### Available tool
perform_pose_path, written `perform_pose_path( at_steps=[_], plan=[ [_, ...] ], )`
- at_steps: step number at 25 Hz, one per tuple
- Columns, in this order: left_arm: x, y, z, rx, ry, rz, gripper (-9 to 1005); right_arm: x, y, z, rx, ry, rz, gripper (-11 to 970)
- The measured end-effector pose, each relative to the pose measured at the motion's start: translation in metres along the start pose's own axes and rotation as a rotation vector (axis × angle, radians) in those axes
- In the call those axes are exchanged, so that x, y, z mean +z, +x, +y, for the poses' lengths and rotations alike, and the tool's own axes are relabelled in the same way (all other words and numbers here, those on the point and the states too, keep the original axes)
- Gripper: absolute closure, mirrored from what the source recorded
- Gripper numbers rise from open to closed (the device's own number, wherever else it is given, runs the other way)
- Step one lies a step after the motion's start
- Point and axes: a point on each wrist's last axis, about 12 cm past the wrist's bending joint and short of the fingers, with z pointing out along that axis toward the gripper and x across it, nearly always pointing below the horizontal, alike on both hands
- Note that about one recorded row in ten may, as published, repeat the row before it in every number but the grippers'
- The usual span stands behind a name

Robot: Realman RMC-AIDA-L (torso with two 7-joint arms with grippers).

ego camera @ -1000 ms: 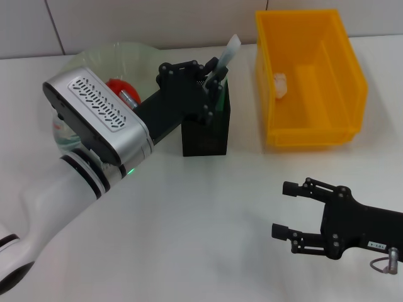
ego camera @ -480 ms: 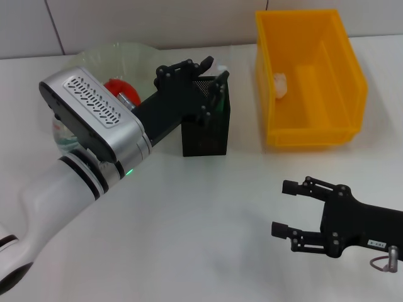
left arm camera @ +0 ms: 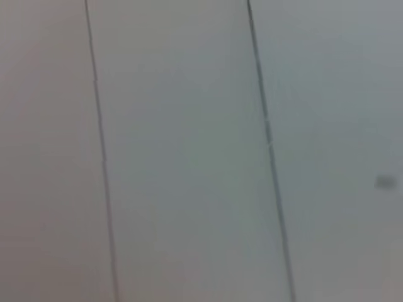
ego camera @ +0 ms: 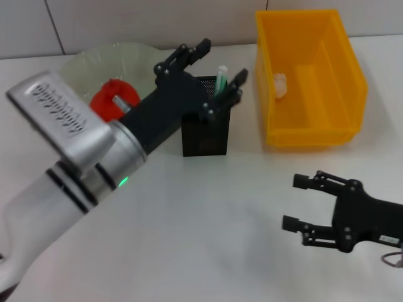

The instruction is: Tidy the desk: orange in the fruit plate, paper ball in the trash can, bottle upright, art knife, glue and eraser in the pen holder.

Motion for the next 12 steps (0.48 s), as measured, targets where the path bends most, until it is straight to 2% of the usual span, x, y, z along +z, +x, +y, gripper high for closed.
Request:
perform_pose_path(
  at_steps=[2, 3, 5, 7, 9, 10, 12],
  plan=[
    [-0.014, -0.008, -0.008, -0.047, 0.07, -0.025, 336, -0.008, -0.005, -0.001, 0.006, -0.002, -0.006, 126],
    [-0.014, -0.008, -0.008, -0.047, 0.07, -0.025, 303, -0.012, -0.007, -0.002, 0.011, 0.002, -0.007, 126],
    [-0.033, -0.011, -0.015, -0.047, 0.168, -0.027, 237, -0.021, -0.011, -0.005, 0.02, 0.024, -0.006, 126],
    [-0.043, -0.012, -0.016, -0.057, 0.218, -0.027, 170, -0.028, -0.013, -0.007, 0.017, 0.046, -0.003, 126],
    [-0.07, -0.013, -0.011, -0.112, 0.312, -0.003, 135, -0.033, -0.014, -0.007, 0.008, 0.059, -0.001, 126],
    [-0.07, -0.013, -0.011, -0.112, 0.312, -0.003, 134, -0.034, -0.015, -0.007, 0.004, 0.058, -0.003, 126],
    [-0.087, -0.008, -0.002, -0.154, 0.348, 0.022, 131, -0.035, -0.016, -0.006, -0.002, 0.05, -0.009, 126]
  ],
)
